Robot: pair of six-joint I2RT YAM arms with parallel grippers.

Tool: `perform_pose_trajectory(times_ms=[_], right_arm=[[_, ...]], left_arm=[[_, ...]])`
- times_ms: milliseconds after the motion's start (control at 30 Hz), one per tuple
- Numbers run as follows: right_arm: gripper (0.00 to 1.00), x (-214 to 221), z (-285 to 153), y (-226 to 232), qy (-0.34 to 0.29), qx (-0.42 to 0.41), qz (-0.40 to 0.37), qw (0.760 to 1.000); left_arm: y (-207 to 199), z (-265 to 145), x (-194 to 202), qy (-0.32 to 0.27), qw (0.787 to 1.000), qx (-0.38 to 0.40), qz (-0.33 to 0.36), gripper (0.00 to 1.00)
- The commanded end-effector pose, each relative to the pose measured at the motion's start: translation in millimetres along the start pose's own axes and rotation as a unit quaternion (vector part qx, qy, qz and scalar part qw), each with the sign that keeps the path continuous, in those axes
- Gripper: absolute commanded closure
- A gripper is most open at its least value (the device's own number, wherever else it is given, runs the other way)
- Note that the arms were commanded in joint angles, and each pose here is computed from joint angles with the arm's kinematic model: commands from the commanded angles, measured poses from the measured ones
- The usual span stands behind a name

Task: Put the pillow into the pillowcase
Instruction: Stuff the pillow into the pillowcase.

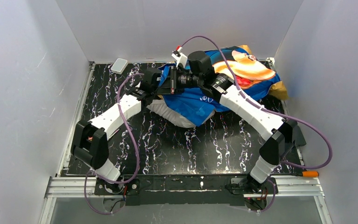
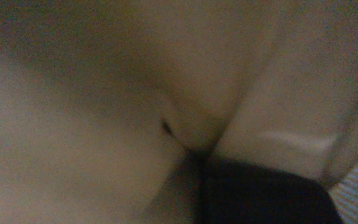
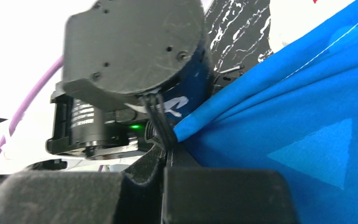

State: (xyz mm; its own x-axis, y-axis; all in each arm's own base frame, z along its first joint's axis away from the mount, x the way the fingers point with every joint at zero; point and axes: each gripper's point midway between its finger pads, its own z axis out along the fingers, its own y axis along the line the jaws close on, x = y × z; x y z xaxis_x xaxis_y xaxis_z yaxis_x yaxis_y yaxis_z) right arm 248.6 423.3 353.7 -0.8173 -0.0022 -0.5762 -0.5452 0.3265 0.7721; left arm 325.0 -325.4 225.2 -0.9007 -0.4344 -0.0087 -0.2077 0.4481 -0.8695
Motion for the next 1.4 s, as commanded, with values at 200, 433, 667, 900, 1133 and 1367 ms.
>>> perform_pose_trajectory(times_ms=[200, 433, 667, 900, 1133, 1367], right_arm=[[0.91, 36, -50, 39, 0.061, 0.008, -0.079, 0.995], [0.22, 35, -118, -28, 0.051, 0.238, -0.142, 0.959], [0.02, 77, -191, -81, 0.082, 0.39, -0.127, 0.908], [0.02, 99, -178, -123, 0.121, 0.411, -0.153, 0.89], [0.02, 72, -138, -143, 0.099, 0.405, -0.203, 0.886], [0.99, 61, -123, -135, 0.111, 0.392, -0.204, 0.89]], left_arm=[[-25, -55, 9, -0.135, 0.985, 0.111, -0.016, 1.0], [-9, -71, 10, -0.158, 0.98, 0.113, -0.036, 1.0], [-29, -66, 13, -0.133, 0.983, 0.124, -0.021, 1.0], [-27, -73, 16, -0.137, 0.982, 0.13, -0.024, 1.0], [-21, -77, 18, -0.142, 0.981, 0.129, -0.032, 1.0], [-22, -81, 19, -0.144, 0.98, 0.132, -0.029, 1.0]])
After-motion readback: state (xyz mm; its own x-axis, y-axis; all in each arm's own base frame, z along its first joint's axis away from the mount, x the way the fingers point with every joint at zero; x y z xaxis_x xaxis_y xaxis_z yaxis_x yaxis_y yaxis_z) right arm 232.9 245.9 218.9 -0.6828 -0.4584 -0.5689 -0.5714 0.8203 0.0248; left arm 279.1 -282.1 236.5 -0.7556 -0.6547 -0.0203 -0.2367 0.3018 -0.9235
